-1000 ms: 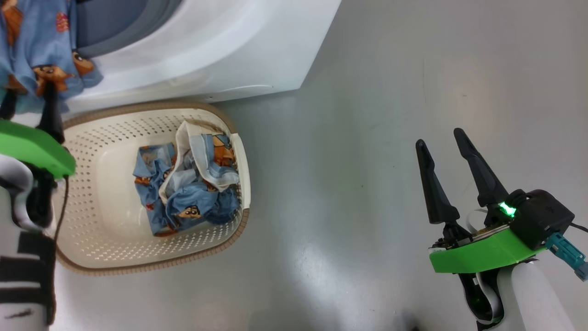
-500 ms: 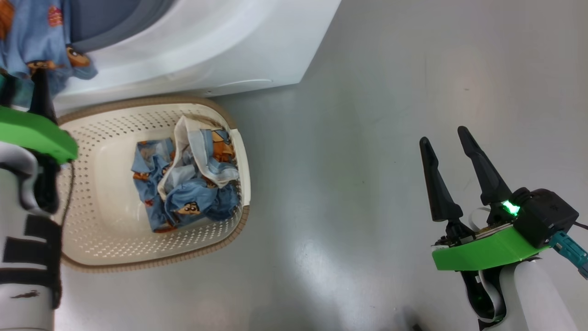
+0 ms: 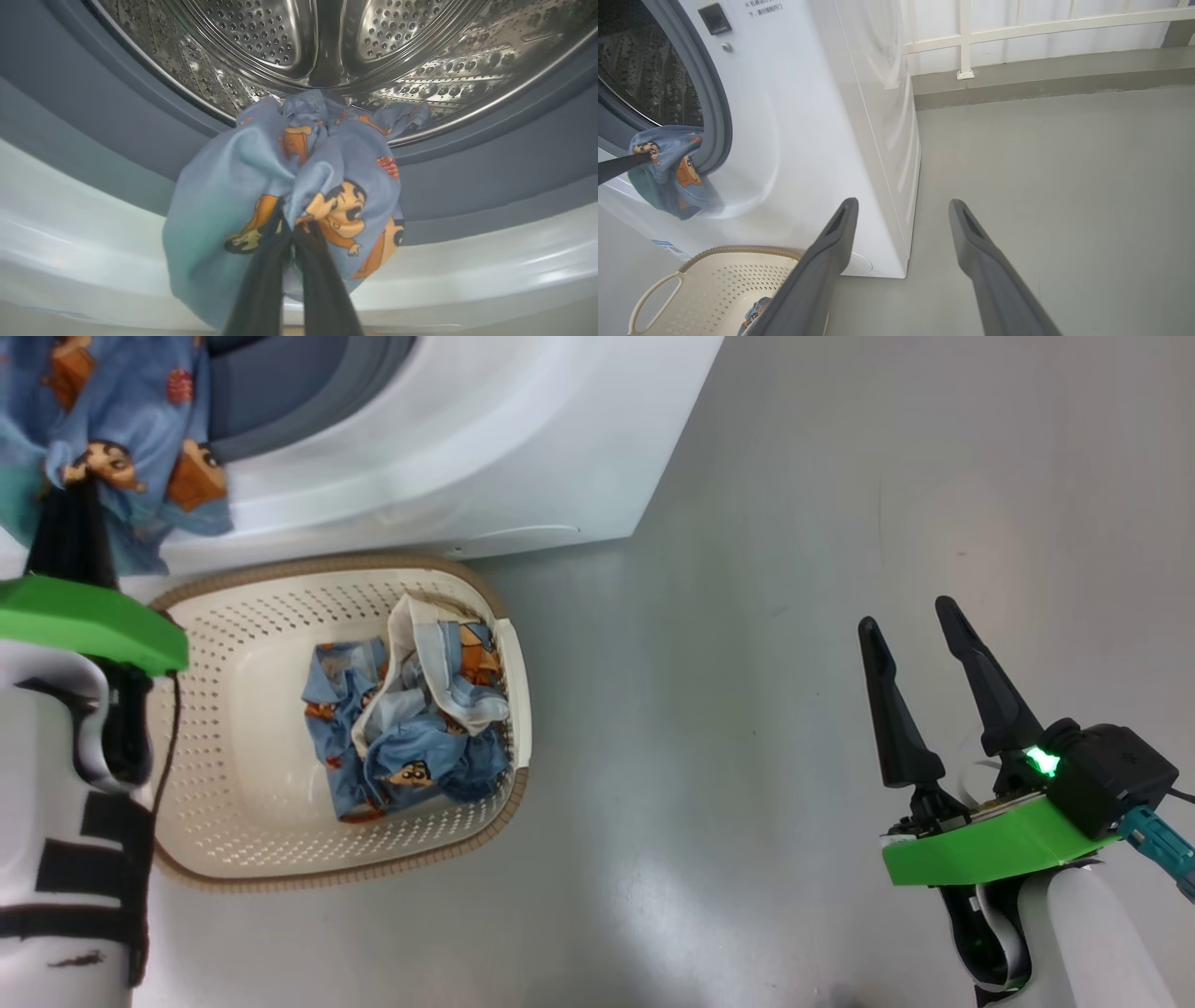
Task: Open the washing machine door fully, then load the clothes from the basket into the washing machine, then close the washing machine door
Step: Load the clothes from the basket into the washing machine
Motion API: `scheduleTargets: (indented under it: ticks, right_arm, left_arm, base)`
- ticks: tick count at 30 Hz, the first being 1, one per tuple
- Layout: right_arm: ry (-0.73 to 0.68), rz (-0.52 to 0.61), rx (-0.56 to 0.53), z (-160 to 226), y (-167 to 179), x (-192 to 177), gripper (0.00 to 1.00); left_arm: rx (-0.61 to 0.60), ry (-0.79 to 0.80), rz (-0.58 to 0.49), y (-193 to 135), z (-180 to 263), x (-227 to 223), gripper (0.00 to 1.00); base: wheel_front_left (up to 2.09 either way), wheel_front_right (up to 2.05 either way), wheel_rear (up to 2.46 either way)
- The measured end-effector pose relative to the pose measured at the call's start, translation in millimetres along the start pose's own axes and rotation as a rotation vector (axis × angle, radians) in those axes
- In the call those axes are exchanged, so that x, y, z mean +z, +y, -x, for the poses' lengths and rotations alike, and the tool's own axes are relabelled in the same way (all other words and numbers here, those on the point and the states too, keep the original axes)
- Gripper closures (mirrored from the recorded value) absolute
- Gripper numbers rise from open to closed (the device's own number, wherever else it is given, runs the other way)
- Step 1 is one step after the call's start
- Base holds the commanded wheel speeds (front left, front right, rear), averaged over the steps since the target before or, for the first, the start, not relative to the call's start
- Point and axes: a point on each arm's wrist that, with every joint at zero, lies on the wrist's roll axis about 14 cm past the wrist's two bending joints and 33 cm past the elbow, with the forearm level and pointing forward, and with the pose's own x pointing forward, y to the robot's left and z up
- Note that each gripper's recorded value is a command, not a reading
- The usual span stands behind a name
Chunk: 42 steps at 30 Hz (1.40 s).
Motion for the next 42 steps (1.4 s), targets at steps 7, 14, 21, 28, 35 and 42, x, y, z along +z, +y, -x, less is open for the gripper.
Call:
scheduleTargets:
  ticks: [7, 14, 21, 28, 35, 42]
  right_arm:
    - [-0.02, 0.002, 0.005, 2, 3, 9, 0.0]
    - [-0.024, -0.003, -0.005, 6, 0, 13, 0.0]
    - [-0.018, -0.003, -0.017, 10, -3, 12, 0.0]
    - [0.002, 0.0, -0.032, 12, -9, 5, 0.0]
    - [0.04, -0.001, -0.05, 12, -16, -10, 0.0]
    - [0.09, -0.007, -0.058, 10, -19, -32, 0.0]
  left_arm:
    - [-0.05, -0.061, -0.02, -16, 4, 25, 1.0]
    - [-0.108, -0.083, -0.078, -38, -5, 46, 1.0]
    - [-0.155, -0.13, -0.128, -59, -27, 77, 1.0]
    - [-0.166, -0.131, -0.17, -65, -51, 89, 1.0]
    - [-0.156, -0.082, -0.179, -60, -74, 75, 1.0]
    - [-0.166, -0.052, -0.204, -62, -100, 70, 1.0]
  base:
    - [0.0, 0.0, 0.0]
    - [0.0, 0.0, 0.0]
    - [0.0, 0.0, 0.0]
    - [0.0, 0.0, 0.0]
    - [0.0, 0.0, 0.0]
    - [0.0, 0.0, 0.0]
